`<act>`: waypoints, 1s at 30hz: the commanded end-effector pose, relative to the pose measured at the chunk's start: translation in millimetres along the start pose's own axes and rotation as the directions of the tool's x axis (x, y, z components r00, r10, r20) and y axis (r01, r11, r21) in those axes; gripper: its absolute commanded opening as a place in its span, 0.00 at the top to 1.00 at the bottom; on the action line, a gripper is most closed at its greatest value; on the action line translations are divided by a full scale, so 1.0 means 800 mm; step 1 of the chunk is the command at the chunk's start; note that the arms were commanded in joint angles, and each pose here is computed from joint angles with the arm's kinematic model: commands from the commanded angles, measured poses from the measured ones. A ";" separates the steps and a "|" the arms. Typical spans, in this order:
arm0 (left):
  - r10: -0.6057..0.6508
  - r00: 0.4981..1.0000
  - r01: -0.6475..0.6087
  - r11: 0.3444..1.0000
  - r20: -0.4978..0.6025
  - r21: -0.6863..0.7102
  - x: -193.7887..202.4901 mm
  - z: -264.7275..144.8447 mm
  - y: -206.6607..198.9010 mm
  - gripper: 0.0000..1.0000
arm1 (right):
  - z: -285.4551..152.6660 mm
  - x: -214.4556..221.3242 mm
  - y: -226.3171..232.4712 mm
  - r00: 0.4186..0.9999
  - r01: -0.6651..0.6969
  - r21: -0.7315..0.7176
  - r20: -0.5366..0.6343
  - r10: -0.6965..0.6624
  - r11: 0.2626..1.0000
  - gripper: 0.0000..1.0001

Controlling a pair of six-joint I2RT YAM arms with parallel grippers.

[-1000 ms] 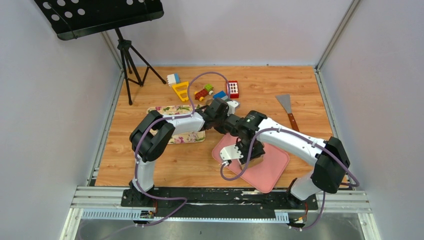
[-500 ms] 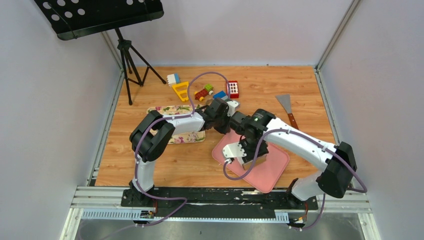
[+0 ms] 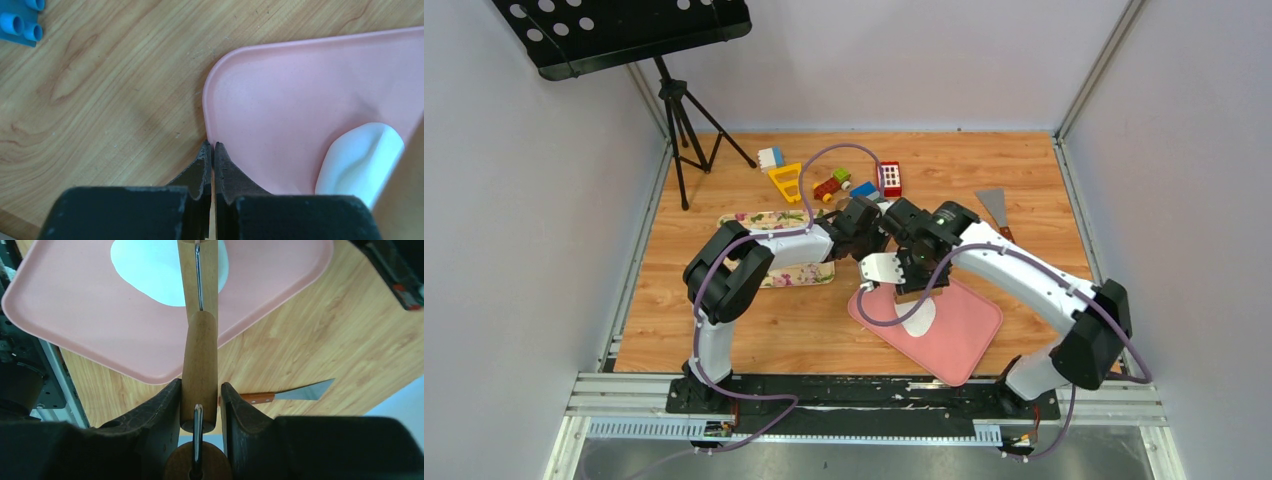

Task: Roll out the dumpling wrappers from the dough
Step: Flatten out the dough on the work surface.

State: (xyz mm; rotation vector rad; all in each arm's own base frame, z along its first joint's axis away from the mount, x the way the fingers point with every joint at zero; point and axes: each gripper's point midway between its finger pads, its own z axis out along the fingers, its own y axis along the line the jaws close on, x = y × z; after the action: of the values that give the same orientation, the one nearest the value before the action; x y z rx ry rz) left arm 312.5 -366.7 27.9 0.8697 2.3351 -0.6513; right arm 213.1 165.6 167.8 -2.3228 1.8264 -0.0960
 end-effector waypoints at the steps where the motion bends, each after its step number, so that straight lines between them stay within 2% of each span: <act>1: 0.009 0.997 -0.006 0.999 -0.073 0.039 0.025 0.001 -0.016 1.00 | 0.032 -0.002 -0.014 0.998 -0.046 0.019 -0.046 0.047 0.999 1.00; 5: 0.009 0.997 -0.007 0.999 -0.073 0.037 0.025 0.001 -0.015 1.00 | 0.053 -0.003 0.006 0.996 -0.028 -0.049 -0.082 0.024 0.998 1.00; 10: 0.009 0.997 -0.006 0.999 -0.073 0.033 0.025 0.002 -0.014 1.00 | 0.067 0.006 0.060 0.985 0.030 -0.199 -0.159 -0.062 0.980 1.00; 14: 0.007 0.997 -0.005 0.999 -0.072 0.032 0.025 0.001 -0.014 1.00 | 0.067 0.006 0.095 0.981 0.062 -0.287 -0.161 -0.112 0.956 1.00; 30: 0.006 0.998 -0.004 1.000 -0.061 0.029 0.019 -0.004 -0.014 1.00 | 0.063 0.002 0.132 0.994 0.023 -0.360 -0.090 -0.060 0.933 1.00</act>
State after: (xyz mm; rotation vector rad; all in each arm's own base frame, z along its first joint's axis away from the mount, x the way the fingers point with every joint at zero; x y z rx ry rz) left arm 312.6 -366.7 27.9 0.8662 2.3365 -0.6504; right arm 165.6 156.6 119.5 -2.5473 1.8414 -0.1246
